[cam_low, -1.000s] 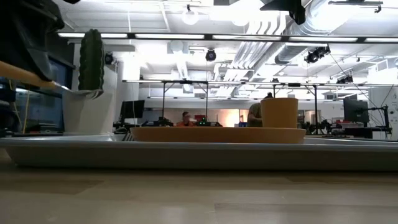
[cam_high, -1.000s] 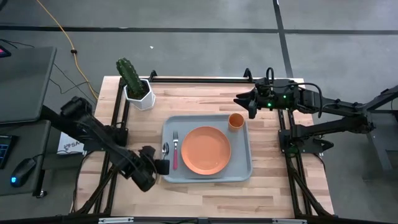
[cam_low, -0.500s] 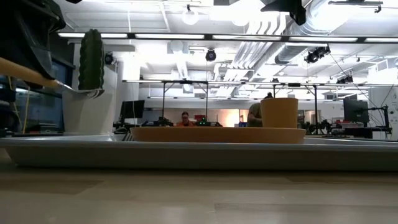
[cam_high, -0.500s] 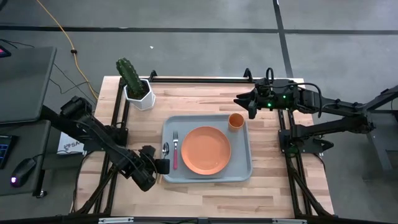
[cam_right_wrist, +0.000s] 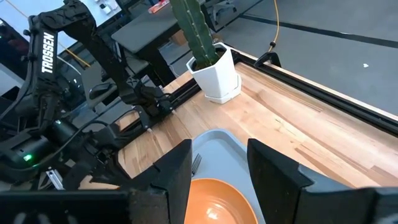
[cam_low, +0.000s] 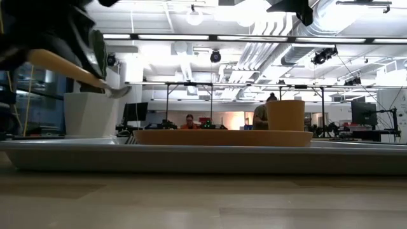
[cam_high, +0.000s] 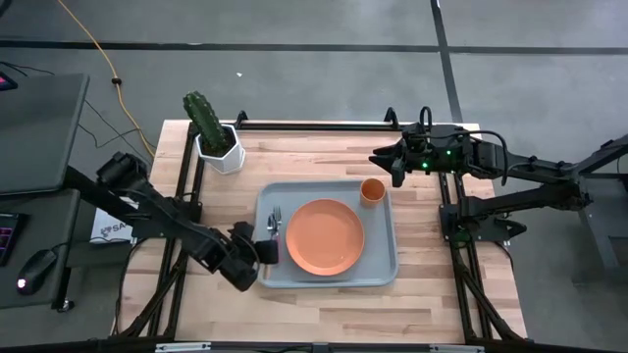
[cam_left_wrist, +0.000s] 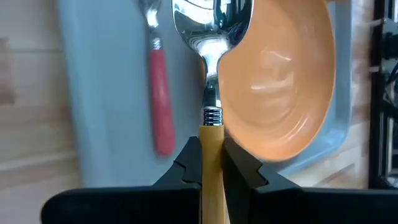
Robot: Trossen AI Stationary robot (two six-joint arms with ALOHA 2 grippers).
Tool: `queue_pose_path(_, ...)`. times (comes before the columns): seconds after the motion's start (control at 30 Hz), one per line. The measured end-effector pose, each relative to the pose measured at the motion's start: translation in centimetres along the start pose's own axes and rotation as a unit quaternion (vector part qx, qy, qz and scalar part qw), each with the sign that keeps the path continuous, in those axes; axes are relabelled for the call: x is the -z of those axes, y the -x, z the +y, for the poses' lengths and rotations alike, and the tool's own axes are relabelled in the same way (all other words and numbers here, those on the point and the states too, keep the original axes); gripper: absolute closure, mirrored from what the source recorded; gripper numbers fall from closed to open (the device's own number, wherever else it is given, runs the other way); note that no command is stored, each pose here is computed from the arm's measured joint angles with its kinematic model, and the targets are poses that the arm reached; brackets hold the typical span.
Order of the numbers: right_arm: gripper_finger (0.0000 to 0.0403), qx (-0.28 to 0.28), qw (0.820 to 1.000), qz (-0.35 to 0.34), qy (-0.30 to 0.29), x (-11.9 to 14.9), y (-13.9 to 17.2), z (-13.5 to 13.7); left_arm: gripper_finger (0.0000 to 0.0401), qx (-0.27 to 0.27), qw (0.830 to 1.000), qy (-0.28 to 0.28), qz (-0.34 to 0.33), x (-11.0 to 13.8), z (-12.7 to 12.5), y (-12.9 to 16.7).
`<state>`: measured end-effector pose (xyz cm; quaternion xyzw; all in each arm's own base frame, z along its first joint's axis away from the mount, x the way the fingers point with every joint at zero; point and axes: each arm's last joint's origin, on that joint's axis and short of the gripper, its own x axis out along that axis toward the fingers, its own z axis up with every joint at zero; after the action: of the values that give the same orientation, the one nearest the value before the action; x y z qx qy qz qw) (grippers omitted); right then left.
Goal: Pick and place plate/cup/fork/spoon on tray
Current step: Put the yellow spoon to the left of the pink fork on the gray tray
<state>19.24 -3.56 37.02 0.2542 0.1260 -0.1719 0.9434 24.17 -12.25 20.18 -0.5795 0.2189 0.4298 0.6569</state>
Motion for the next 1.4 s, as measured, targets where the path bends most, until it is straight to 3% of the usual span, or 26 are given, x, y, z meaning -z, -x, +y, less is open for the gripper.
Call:
queue_pose_path(0.2, 0.0256, 0.0, 1.0, 0.0, 0.0, 0.0, 0.0, 0.0, 0.0386, -0.001, 1.0, -0.015, -0.011, -0.2, -0.6, -1.8)
queue_pose_path(0.37, 0.0256, 0.001, 1.0, 0.003, -0.003, 0.1, 0.0, 0.0, 0.0386, -0.055, 0.997, 0.024, -0.056, -0.4, 0.8, -2.4)
queue_pose_path(0.5, 0.0256, 0.0, 1.0, 0.005, -0.003, 0.1, 0.0, 0.0, 0.0386, -0.094, 0.994, 0.005, -0.056, -0.5, 1.6, -2.1)
queue_pose_path(1.1, 0.0256, 0.006, 1.0, 0.011, 0.001, 0.2, 0.0, -0.1, 0.0386, -0.129, 0.99, -0.009, -0.056, 0.4, 1.9, -5.8)
queue_pose_path(1.4, 0.0256, 0.008, 1.0, 0.014, 0.001, 0.3, 0.0, -0.2, 0.0384, -0.136, 0.988, -0.019, -0.066, -0.4, 1.6, -6.5)
